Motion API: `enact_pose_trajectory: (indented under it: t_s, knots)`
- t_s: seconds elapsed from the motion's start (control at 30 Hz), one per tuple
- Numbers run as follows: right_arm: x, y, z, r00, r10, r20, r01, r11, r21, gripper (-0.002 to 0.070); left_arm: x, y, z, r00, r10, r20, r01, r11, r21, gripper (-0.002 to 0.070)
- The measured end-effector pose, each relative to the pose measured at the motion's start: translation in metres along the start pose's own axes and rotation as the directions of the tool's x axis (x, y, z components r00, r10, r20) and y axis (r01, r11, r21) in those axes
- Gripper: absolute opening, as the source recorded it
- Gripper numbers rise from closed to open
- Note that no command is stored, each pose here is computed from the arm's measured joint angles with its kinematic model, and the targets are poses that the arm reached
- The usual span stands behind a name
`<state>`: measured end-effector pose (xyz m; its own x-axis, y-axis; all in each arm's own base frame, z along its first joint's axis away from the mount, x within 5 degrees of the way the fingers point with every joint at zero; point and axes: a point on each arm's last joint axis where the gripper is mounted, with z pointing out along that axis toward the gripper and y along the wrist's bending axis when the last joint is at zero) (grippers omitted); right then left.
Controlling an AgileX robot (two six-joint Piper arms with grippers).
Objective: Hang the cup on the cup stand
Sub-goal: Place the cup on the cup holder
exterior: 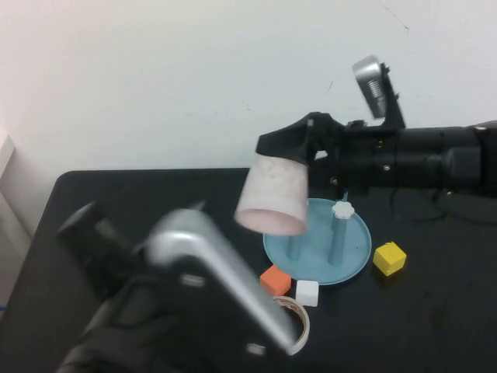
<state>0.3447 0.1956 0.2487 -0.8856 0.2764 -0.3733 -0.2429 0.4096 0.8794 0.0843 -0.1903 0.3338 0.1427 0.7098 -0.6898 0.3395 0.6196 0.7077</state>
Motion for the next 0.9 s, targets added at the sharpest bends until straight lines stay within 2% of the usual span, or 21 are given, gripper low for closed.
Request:
enact_pose_trajectory:
  t_s: [0.07,0.13,0.23,0.3,0.4,0.47,0.53,0.57,0.63,0.7,0.9]
  knots:
    - [-0.006,-0.004,-0.005,0.993,-0.119,0.018,0.119,0.993,0.009,0.0554,0.005,0.009,-0.010,0.983,-0.178,-0.033,0.179,0.983,0.043,0.0083]
    - [-0.011,-0.008,-0.011,0.971,-0.237,0.029,0.237,0.971,0.013,0.0554,0.011,0.018,-0.016,0.951,-0.299,-0.077,0.304,0.951,0.062,0.0037]
    - [-0.018,-0.013,-0.017,0.917,-0.396,0.044,0.394,0.918,0.037,0.0554,0.023,0.040,-0.027,0.887,-0.446,-0.120,0.457,0.886,0.081,0.0011]
    - [-0.020,-0.015,-0.019,0.864,-0.502,0.044,0.499,0.865,0.054,0.0554,0.029,0.055,-0.034,0.842,-0.527,-0.117,0.539,0.834,0.117,0.0004]
    - [-0.022,-0.017,-0.019,0.729,-0.684,0.029,0.680,0.728,0.090,0.0554,0.035,0.073,-0.044,0.788,-0.609,-0.087,0.614,0.768,0.183,0.0000]
    - [-0.023,-0.018,-0.019,0.608,-0.794,0.009,0.789,0.606,0.102,0.0554,0.039,0.083,-0.048,0.758,-0.648,-0.069,0.647,0.734,0.205,0.0000]
    - [-0.024,-0.021,-0.016,0.504,-0.864,-0.007,0.860,0.500,0.102,0.0554,0.045,0.094,-0.052,0.729,-0.682,-0.056,0.677,0.705,0.213,0.0000]
    - [-0.025,-0.023,-0.015,0.468,-0.884,-0.015,0.880,0.464,0.103,0.0554,0.048,0.098,-0.054,0.715,-0.697,-0.049,0.689,0.692,0.216,0.0000]
    - [-0.028,-0.027,-0.010,0.424,-0.906,-0.025,0.902,0.419,0.108,0.0554,0.052,0.105,-0.057,0.693,-0.719,-0.043,0.709,0.670,0.222,0.0000]
    - [-0.033,-0.032,-0.006,0.401,-0.915,-0.035,0.911,0.394,0.122,0.0554,0.056,0.110,-0.060,0.675,-0.737,-0.037,0.724,0.652,0.226,0.0000]
    - [-0.060,-0.042,0.013,0.365,-0.930,-0.044,0.917,0.351,0.189,0.0554,0.059,0.114,-0.061,0.667,-0.745,-0.038,0.731,0.643,0.229,0.0000]
